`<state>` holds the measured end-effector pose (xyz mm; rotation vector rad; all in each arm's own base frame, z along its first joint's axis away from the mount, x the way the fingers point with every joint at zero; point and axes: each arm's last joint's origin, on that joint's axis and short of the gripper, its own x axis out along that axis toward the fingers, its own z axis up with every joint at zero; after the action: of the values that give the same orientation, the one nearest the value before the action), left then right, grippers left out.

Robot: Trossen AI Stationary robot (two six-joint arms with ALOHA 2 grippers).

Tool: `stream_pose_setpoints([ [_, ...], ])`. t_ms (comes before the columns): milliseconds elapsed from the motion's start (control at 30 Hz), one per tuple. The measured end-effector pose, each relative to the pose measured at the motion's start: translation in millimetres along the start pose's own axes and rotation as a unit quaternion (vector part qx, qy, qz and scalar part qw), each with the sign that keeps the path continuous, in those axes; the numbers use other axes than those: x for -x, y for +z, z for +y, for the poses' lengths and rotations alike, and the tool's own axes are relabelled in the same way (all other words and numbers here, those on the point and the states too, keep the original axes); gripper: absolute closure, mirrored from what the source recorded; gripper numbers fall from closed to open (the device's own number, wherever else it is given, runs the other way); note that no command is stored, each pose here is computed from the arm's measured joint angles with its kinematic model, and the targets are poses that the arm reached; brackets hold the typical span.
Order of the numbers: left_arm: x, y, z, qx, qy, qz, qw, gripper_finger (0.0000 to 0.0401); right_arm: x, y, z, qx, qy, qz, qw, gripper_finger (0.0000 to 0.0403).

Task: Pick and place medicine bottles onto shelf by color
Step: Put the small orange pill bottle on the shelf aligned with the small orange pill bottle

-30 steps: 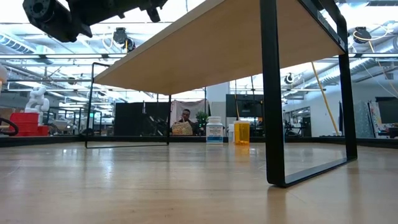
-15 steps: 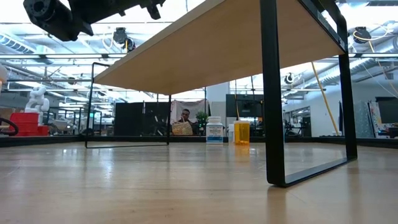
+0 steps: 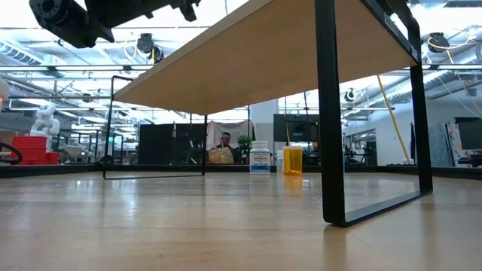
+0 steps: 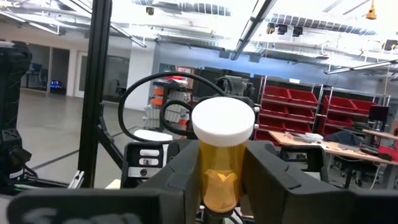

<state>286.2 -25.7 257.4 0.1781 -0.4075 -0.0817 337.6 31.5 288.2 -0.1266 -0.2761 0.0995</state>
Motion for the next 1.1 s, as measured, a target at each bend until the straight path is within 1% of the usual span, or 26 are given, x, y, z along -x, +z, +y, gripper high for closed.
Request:
stream_pose_setpoints([
  [100, 0.0, -1.2, 0.1, -0.008, 0.001, 0.007, 1.0, 0.0288, 0.0, -0.4, 0.1, 0.002, 0.0, 0.002, 1.0, 0.0302],
  [200, 0.2, -3.1, 1.3, 0.002, 0.002, 0.017, 1.0, 0.0267, 0.0, -1.6, 0.2, 0.002, 0.001, 0.008, 1.0, 0.0301],
  [333, 1.0, -1.9, 2.4, 0.018, 0.01, 0.031, 0.999, 0.0211, -0.1, -3.1, 0.6, 0.002, 0.002, 0.014, 1.0, 0.0301],
  [467, 4.8, 4.4, 4.4, 0.023, 0.017, 0.067, 0.997, 0.0153, -0.1, -4.4, 0.7, -0.005, 0.003, 0.021, 1.0, 0.0301],
  [600, 13.8, 18.3, 6.7, 0.031, 0.012, 0.111, 0.993, 0.0108, 1.9, -5.0, -0.5, -0.017, 0.005, 0.045, 0.999, 0.0301],
  [667, 20.1, 27.2, 8.6, 0.035, 0.018, 0.131, 0.991, 0.0093, 3.5, -3.3, -4.6, -0.037, 0.0, 0.053, 0.998, 0.0301],
  [733, 27.5, 35.2, 10.9, 0.043, 0.037, 0.154, 0.987, 0.0085, 4.7, -2.0, -10.8, -0.066, -0.011, 0.054, 0.996, 0.0301],
  [800, 35.8, 43.5, 13.3, 0.05, 0.054, 0.173, 0.982, 0.0084, 6.8, -2.2, -16.7, -0.096, -0.021, 0.069, 0.993, 0.0301],
  [867, 41.9, 52.0, 15.1, 0.061, 0.063, 0.174, 0.981, 0.0089, 9.5, -3.8, -22.1, -0.117, -0.031, 0.092, 0.988, 0.0301],
  [1000, 48.6, 63.6, 17.8, 0.085, 0.089, 0.168, 0.978, 0.0105, 12.2, -12.2, -29.4, -0.132, -0.045, 0.133, 0.981, 0.03],
  [1100, 43.0, 68.6, 19.4, 0.094, 0.098, 0.184, 0.974, 0.0114, 13.7, -15.9, -33.0, -0.128, -0.051, 0.15, 0.979, 0.03],
])
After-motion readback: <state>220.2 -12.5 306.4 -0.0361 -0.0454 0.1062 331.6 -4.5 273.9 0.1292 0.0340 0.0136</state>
